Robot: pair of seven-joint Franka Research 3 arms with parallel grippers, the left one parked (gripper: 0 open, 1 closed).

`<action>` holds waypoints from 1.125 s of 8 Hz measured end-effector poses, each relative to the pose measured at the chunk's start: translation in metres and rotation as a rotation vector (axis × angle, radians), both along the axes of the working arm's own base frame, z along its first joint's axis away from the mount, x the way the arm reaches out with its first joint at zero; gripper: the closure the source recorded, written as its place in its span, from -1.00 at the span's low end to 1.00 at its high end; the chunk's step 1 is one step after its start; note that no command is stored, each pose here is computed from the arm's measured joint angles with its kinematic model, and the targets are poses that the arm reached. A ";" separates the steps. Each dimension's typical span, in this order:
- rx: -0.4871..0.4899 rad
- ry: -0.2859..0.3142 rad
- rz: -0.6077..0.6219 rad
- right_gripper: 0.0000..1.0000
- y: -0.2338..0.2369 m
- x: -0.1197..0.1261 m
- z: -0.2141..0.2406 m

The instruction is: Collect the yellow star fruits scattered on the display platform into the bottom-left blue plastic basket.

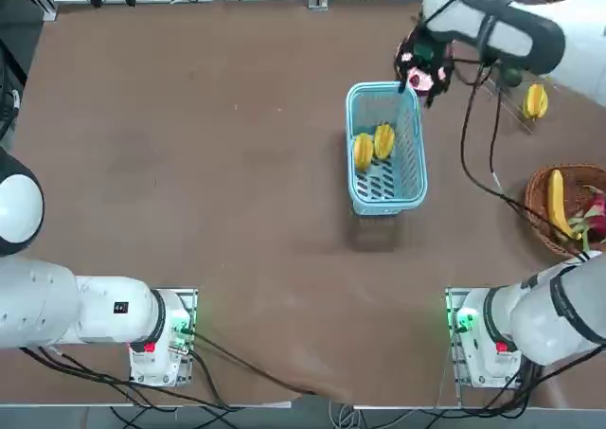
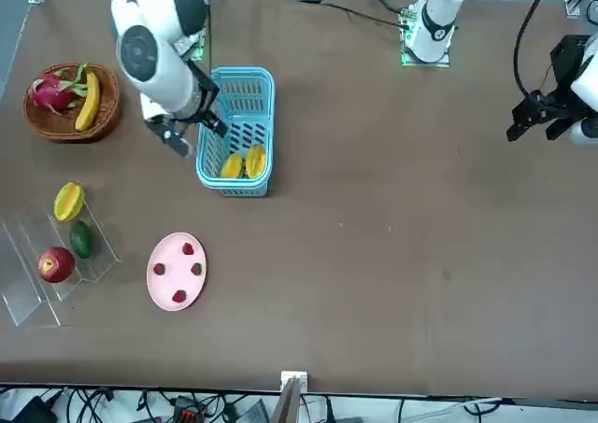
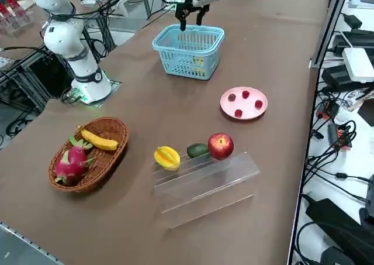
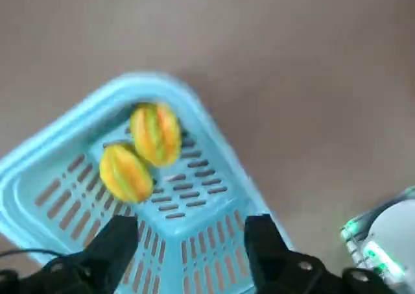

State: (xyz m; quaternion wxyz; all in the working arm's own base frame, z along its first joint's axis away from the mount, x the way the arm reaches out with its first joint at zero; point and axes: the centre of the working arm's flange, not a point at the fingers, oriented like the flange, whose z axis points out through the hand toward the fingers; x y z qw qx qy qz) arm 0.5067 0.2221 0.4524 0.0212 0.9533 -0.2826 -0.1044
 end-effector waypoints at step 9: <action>-0.057 -0.125 0.104 -1.00 -0.359 0.074 -0.013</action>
